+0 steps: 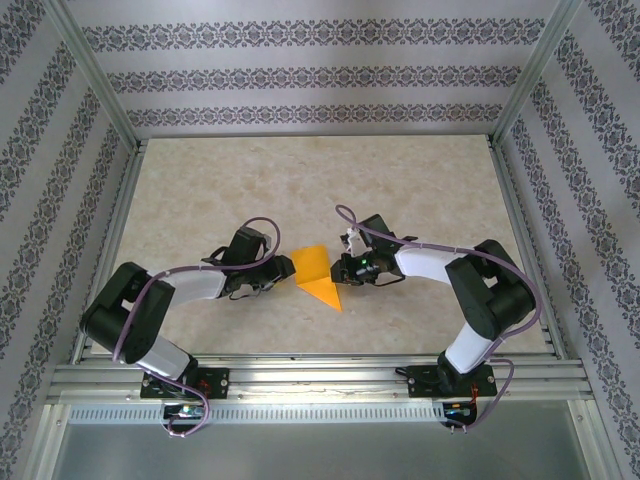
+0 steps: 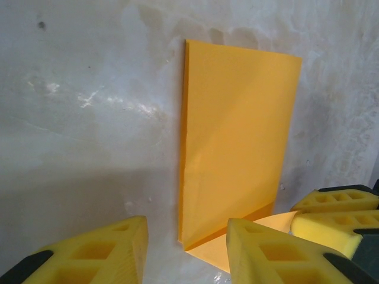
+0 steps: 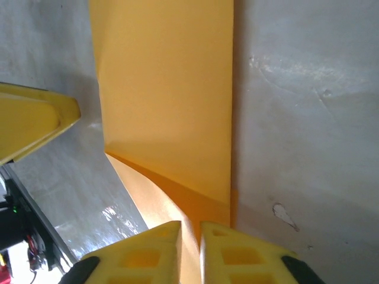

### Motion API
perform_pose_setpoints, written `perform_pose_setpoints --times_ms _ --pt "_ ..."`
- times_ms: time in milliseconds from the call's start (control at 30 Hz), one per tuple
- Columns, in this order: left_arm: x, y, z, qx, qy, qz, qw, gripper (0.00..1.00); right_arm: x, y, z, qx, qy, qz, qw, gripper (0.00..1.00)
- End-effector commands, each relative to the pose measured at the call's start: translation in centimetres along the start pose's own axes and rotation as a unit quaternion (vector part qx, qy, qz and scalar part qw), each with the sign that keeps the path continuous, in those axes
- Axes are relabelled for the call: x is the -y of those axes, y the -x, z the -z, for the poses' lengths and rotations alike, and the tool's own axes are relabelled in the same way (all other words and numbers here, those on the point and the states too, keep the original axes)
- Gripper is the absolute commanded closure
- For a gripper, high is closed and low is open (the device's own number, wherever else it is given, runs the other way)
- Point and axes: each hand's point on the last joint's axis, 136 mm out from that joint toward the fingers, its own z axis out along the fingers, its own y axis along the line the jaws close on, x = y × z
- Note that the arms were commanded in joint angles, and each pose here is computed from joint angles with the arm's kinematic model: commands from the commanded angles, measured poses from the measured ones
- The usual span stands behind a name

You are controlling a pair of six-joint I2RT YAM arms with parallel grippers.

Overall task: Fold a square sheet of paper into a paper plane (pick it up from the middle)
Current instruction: Fourth fold the wing at the center of the table.

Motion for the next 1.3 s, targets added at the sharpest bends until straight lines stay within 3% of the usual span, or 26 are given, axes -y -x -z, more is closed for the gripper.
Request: perform_pose_setpoints --times_ms 0,333,667,1267 --pt "0.7 1.1 0.1 0.01 -0.01 0.011 1.0 0.6 -0.7 0.5 0.1 0.007 0.017 0.001 1.0 0.88" --pt "1.4 1.5 -0.3 0.008 -0.026 0.014 1.0 0.52 -0.5 0.6 0.7 0.015 0.032 -0.005 0.999 0.92" --pt "2.4 1.7 -0.8 -0.001 -0.046 0.019 0.999 0.51 -1.4 1.0 1.9 0.031 0.103 -0.012 0.994 0.92" --pt "3.3 2.2 -1.3 -0.008 -0.06 0.017 0.998 0.49 -1.4 1.5 3.0 0.047 0.155 -0.026 0.986 0.93"
